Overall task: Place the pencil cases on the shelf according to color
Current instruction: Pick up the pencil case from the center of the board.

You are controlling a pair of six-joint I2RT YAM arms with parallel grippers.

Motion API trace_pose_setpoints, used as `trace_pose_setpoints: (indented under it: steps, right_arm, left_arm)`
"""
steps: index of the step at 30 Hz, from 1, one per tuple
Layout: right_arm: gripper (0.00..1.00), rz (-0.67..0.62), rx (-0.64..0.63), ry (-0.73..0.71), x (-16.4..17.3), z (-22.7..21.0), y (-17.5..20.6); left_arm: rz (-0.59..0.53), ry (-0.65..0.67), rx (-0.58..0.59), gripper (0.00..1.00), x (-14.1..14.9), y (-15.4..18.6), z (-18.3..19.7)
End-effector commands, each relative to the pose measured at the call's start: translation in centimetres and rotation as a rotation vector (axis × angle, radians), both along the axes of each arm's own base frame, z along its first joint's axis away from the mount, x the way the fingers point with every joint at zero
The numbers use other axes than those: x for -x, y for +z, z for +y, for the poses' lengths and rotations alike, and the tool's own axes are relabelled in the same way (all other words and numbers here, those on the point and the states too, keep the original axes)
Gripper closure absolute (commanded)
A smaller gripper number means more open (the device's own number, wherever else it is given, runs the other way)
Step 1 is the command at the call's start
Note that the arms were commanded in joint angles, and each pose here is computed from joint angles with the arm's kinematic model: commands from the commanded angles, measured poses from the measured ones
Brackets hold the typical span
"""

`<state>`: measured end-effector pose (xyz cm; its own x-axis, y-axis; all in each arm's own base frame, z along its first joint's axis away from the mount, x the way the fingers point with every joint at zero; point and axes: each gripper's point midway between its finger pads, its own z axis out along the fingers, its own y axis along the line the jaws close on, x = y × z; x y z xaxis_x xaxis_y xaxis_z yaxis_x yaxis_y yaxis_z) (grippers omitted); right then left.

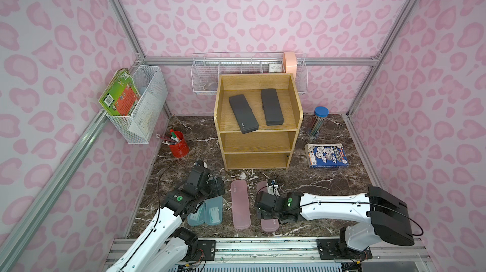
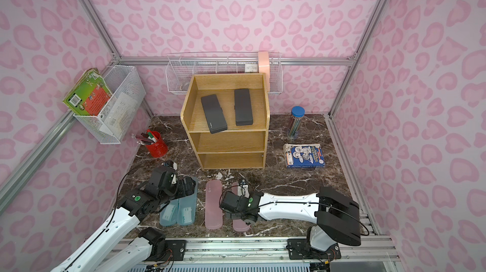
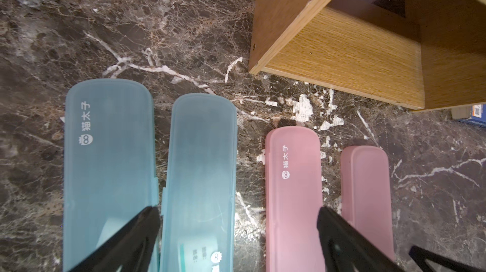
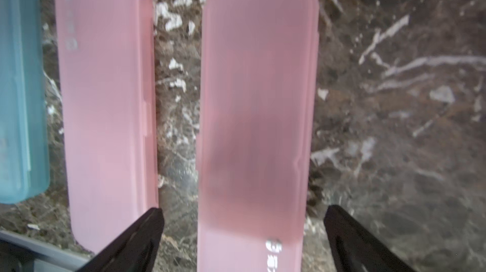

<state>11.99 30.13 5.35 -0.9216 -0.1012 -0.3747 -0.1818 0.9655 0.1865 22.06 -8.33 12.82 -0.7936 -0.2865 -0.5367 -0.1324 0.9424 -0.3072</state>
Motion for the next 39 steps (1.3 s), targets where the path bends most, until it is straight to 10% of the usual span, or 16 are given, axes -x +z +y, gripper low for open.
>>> trace_pose_setpoints:
  steps: [1, 13, 21, 39]
  right_arm:
    - [0.02, 0.014, 0.068, -0.059, 1.9, -1.7, -0.6]
    - [0.02, 0.064, 0.072, -0.052, 4.1, -0.6, -4.7]
    - [0.23, 0.037, 0.053, -0.046, 4.6, -0.8, -5.3]
    - [0.4, -0.292, 0.032, -0.061, 2.6, -3.1, 6.6]
  left_arm:
    - [0.007, -0.002, -0.036, 0.01, 0.0, -0.2, 0.4]
    - [0.011, -0.018, -0.005, 0.01, -0.4, 0.1, -0.4]
    - [0.009, -0.005, 0.005, 0.01, -0.2, 0.3, -0.3]
    - [-0.008, 0.021, 0.001, 0.02, -0.8, 1.0, -0.1]
